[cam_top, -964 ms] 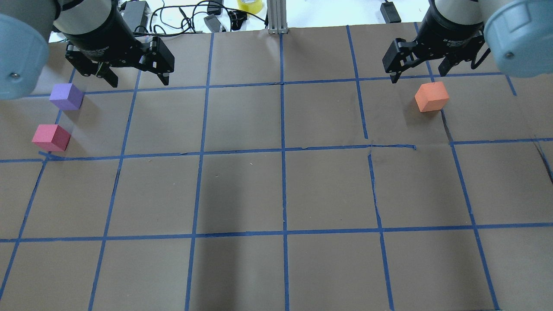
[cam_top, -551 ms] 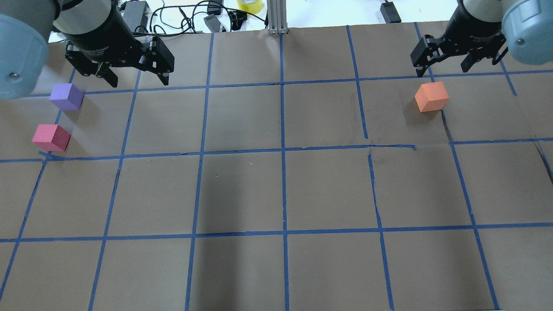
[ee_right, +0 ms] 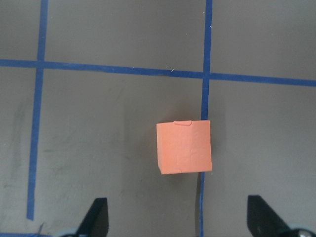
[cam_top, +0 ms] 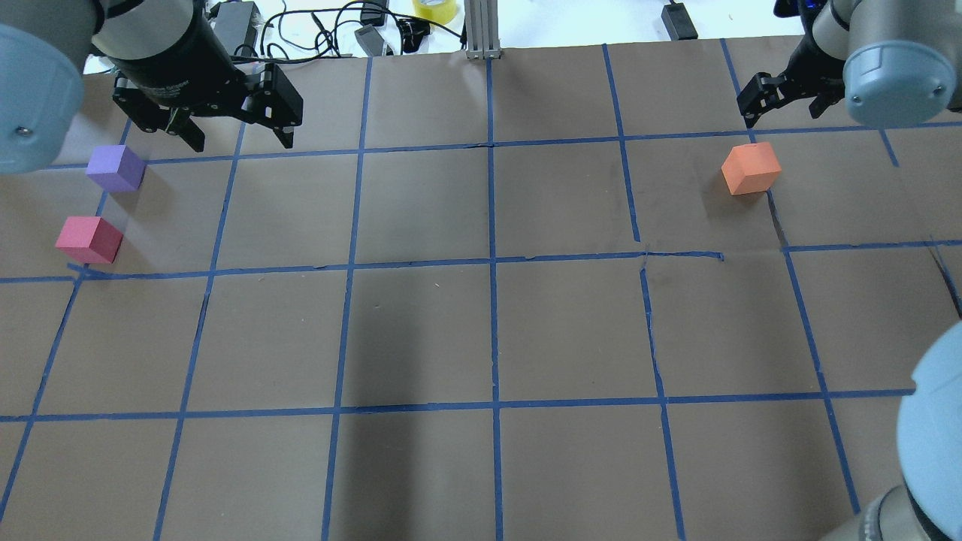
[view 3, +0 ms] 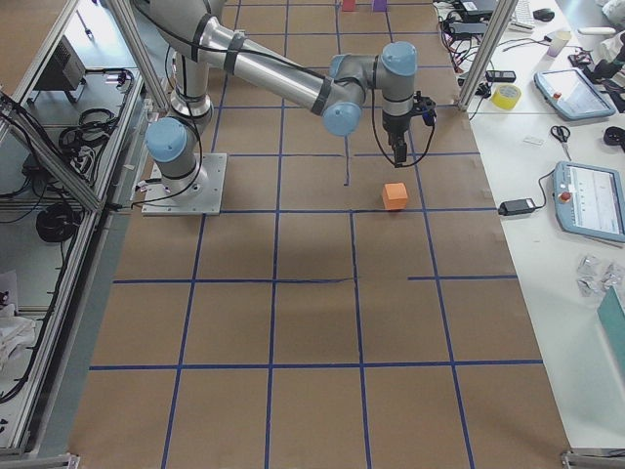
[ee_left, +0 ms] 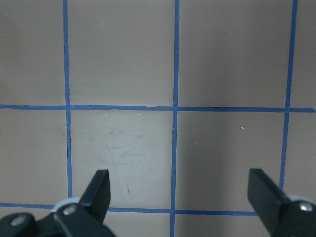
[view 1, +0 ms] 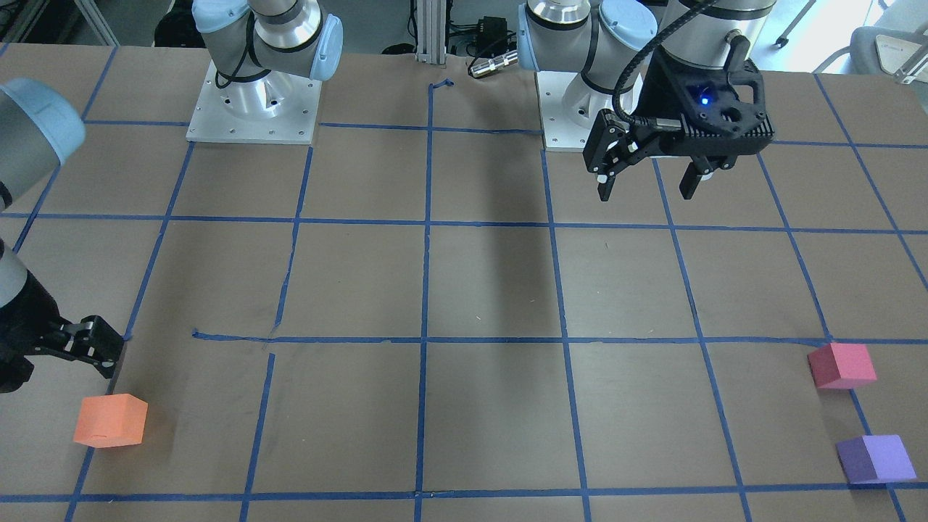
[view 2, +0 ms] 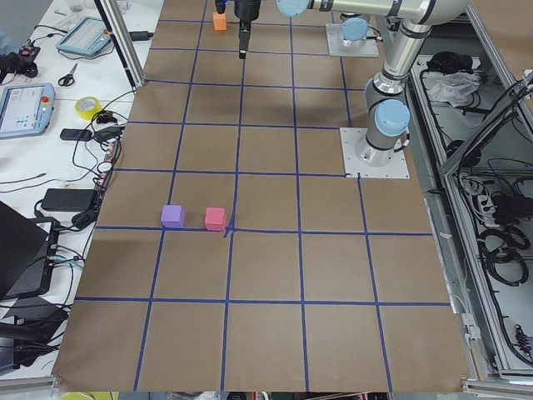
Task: Arrange blocks in a line
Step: 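Lower the right gripper onto the orange cube and close it, then carry the orange cube with the right gripper toward the table center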
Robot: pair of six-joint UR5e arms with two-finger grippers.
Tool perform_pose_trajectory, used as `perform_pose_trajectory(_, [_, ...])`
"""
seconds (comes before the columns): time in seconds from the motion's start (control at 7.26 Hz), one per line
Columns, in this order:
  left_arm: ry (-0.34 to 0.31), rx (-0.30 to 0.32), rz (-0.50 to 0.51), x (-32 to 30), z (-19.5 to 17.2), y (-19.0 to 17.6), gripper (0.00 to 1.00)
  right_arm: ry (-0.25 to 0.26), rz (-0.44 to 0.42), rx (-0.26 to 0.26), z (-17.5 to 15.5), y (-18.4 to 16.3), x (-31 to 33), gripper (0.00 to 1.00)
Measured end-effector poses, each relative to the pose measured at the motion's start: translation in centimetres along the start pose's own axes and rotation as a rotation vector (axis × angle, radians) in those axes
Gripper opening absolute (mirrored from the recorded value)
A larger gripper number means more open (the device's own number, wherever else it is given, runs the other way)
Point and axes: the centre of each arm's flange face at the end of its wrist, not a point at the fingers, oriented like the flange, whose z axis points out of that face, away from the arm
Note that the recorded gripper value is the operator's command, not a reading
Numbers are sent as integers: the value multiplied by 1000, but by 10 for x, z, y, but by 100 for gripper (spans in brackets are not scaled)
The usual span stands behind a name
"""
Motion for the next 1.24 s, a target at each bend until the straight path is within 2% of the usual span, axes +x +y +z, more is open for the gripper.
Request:
perform_pose_trajectory(0.28, [0,1,0,0,-1,1,100,5,3,4,53,-10,19,100])
perform_pose_trajectory(0.55, [0,1,0,0,-1,1,100,-14,8,-22,97,-13,22,100])
perform_pose_trajectory(0.96, [0,0,0,0,0,1,100,-68,16,-30,122,-13,17,100])
perform_pose_trajectory(1.1, [-1,0,-1,0,0,1,100,-77,14,-45,133,-12,16,93])
perform_pose_trajectory(1.24, [-1,0,-1,0,0,1,100,-82,14,-58,141,-11,16,42])
